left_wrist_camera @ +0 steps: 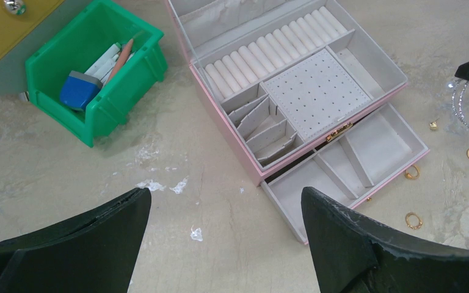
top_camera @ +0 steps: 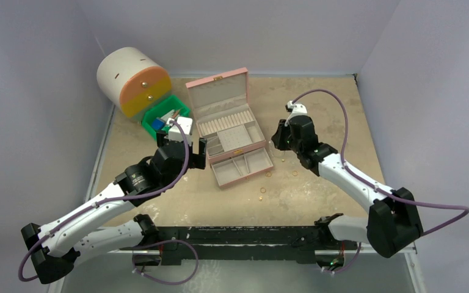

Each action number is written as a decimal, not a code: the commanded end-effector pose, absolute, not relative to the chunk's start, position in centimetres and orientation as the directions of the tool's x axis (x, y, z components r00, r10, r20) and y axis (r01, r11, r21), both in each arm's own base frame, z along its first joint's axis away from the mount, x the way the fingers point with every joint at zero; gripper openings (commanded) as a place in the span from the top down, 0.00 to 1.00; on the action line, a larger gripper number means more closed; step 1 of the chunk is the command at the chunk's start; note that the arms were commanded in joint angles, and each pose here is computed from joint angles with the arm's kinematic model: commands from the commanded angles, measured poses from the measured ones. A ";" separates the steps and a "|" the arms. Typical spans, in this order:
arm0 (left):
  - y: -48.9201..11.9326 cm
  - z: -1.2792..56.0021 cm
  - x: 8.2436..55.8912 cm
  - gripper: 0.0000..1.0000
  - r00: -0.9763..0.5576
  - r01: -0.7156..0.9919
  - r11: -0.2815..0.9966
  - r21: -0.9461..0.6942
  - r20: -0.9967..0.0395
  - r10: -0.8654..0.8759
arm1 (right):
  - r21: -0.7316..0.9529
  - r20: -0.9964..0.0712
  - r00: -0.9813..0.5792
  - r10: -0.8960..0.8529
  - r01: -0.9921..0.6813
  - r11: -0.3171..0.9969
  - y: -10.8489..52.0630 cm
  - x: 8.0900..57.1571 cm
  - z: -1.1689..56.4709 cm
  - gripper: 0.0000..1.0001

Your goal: Organize the mixed jewelry

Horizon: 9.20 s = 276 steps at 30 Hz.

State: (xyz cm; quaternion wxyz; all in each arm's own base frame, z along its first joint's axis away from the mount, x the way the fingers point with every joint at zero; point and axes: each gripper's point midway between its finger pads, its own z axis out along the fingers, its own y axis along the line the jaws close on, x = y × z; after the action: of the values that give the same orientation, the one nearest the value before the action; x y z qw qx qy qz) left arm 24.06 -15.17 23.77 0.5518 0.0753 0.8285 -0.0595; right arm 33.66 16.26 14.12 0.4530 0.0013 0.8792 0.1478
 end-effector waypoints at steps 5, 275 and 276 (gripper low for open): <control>-15.2 26.1 24.4 0.07 -0.337 0.177 0.983 -0.039 -0.941 0.023 | 0.271 -0.871 -0.488 0.059 -0.377 0.886 20.0 33.4 15.9 1.00; -15.4 25.2 24.6 0.07 -0.363 0.172 0.985 -0.010 -0.930 0.055 | 0.157 -0.909 -0.417 0.016 -0.306 0.939 22.3 34.6 18.0 0.69; -15.4 25.1 24.7 0.07 -0.364 0.172 0.985 -0.007 -0.930 0.057 | 0.153 -0.903 -0.429 0.010 -0.300 0.941 22.1 35.1 17.9 0.69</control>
State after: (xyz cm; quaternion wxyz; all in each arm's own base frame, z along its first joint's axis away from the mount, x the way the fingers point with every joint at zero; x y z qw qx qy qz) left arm 24.24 -15.22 22.93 0.5388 0.0830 0.8373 -0.0417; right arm 33.69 22.76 16.23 0.5317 -0.0681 0.8291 0.1587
